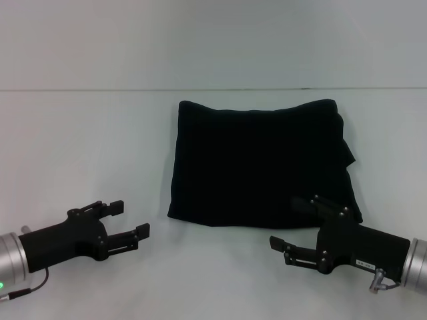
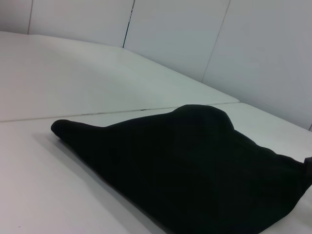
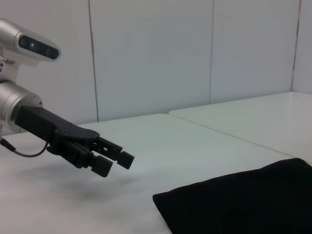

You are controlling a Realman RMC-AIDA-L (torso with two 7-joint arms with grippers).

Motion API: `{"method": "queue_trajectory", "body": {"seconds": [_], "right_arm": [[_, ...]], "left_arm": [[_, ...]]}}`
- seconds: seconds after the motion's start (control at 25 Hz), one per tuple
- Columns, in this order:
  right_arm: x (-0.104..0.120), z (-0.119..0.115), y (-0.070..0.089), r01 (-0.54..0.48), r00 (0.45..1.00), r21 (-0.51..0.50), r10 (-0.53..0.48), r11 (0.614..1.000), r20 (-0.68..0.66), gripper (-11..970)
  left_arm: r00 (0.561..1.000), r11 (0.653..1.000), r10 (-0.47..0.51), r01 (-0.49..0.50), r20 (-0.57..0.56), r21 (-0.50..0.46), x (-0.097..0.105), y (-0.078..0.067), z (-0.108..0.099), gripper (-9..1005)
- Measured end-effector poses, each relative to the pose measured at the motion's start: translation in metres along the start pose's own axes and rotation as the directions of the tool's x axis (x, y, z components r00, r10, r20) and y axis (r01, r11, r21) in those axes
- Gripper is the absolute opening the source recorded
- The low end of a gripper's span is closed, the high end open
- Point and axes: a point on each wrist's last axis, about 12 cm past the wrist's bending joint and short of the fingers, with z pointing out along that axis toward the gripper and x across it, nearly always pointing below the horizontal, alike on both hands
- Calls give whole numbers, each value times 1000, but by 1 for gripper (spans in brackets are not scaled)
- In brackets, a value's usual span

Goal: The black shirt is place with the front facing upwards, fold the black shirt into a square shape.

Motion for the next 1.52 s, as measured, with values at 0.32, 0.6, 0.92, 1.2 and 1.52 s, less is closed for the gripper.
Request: {"method": "queue_trajectory", "body": {"seconds": [0.32,0.6,0.92,1.2,1.52], "right_arm": [[0,-1,-1,2,1000,4,-2,1000,-1,915],[3,-1,-3,-1,1000,23,1,1000,-20,916],[2,0,-4,-2,1000,32,3,999,-14,917],[1,0,-4,-1,1000,32,1,999,-14,916],[1,0,-4,0,1000,30,0,1000,-14,916]], "left_arm": [[1000,1000,11,-11,-1,-2,-1,0,1,872],[1000,1000,13,-13,-5,-7,-1,1,3,872],[1000,1000,12,-12,-5,-6,-1,0,4,872],[1000,1000,10,-10,-2,-11,0,1,3,872],[1000,1000,8,-8,1,-12,-1,1,3,872]]}}
